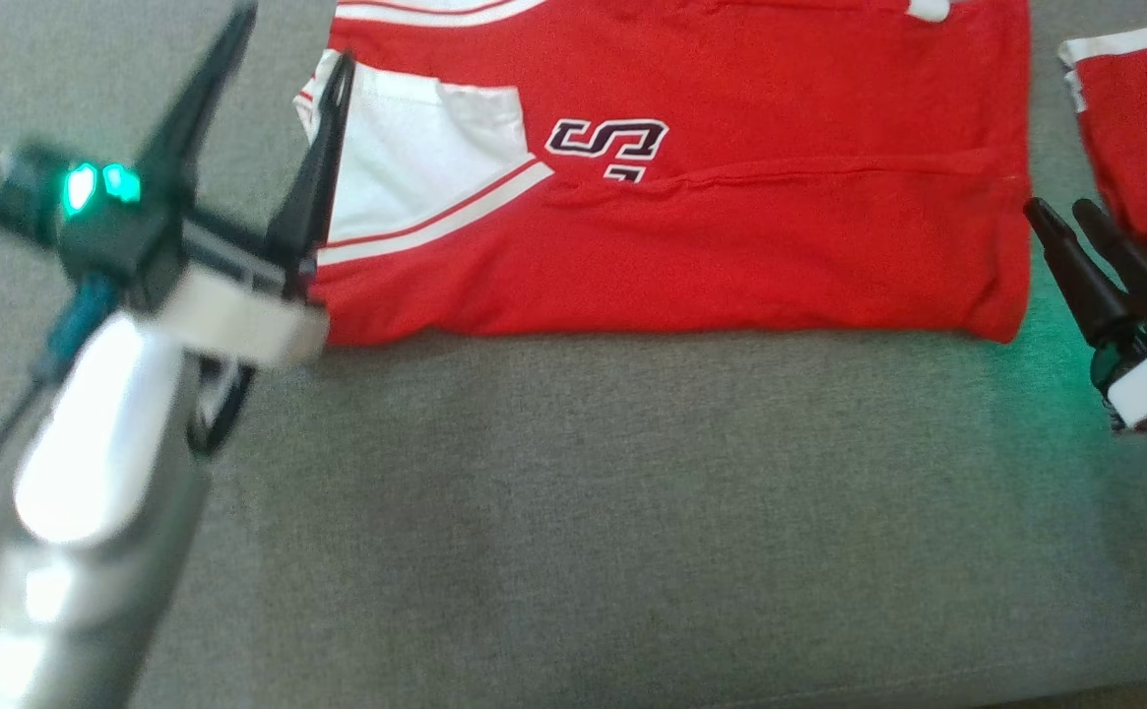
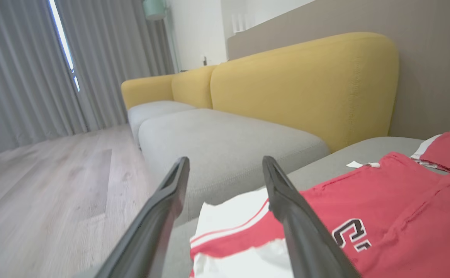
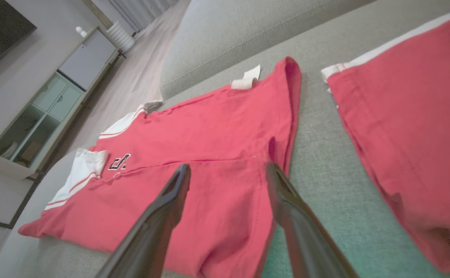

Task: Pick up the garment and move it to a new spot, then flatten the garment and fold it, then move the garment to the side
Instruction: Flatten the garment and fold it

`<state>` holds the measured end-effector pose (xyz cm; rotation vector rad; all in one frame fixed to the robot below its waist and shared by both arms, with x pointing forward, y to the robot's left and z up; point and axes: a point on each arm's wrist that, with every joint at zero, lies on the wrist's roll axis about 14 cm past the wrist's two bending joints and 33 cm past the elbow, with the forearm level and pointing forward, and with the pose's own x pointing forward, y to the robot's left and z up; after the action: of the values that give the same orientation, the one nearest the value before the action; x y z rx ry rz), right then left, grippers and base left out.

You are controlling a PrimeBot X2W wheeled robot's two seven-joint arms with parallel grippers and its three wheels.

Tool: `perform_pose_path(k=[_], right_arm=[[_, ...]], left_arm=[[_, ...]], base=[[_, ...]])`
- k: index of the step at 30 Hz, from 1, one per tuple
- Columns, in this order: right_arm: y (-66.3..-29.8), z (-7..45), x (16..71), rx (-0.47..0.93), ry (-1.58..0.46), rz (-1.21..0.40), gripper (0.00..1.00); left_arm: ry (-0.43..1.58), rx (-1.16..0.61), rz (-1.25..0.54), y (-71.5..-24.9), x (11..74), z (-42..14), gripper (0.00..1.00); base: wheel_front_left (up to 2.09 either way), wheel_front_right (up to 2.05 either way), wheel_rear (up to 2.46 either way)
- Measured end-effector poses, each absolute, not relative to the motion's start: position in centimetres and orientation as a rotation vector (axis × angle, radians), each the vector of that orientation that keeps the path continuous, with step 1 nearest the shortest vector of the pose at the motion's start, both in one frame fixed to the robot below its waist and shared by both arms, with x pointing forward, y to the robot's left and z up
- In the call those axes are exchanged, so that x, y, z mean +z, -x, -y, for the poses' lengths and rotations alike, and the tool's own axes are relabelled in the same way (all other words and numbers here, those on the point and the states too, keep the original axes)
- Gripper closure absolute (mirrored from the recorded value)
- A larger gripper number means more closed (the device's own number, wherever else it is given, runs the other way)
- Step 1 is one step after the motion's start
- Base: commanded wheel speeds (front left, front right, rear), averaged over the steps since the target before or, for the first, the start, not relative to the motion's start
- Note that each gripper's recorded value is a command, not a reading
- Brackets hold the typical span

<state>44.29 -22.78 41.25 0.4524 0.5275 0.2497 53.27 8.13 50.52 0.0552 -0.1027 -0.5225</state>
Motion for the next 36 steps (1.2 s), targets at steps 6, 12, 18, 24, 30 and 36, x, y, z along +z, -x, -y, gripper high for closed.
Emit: perform_pose_path(k=[6, 12, 18, 24, 30, 36], right_arm=[[-41.8, 23.0, 40.9, 0.231, -0.45, -0.524, 0.0], [-40.2, 23.2, 40.7, 0.199, -0.475, -0.502, 0.0], [-38.9, 22.9, 40.0, 0.189, -0.486, -0.512, 0.0], [-38.4, 22.9, 40.2, 0.188, -0.48, -0.506, 0.0], [-37.9, 22.5, 39.8, 0.194, -0.465, -0.516, 0.0], [-39.0, 22.2, 38.8, 0.2, -0.408, -0.524, 0.0]], left_arm=[[0.105, -0.4, -0.131, -48.2, 43.2, -10.1, 0.0], [0.208, -0.342, -0.328, -44.9, 38.0, -10.2, 0.0], [0.194, -0.327, -0.386, -45.5, 36.6, -10.4, 0.07], [0.184, -0.311, -0.434, -45.6, 35.9, -10.6, 1.0], [0.205, -0.319, -0.423, -45.4, 36.7, -10.6, 1.0], [0.211, -0.298, -0.412, -43.9, 36.9, -11.6, 1.0]], base=[[0.0, 0.0, 0.0], [0.0, 0.0, 0.0], [0.0, 0.0, 0.0], [0.0, 0.0, 0.0], [0.0, 0.0, 0.0], [0.0, 0.0, 0.0]])
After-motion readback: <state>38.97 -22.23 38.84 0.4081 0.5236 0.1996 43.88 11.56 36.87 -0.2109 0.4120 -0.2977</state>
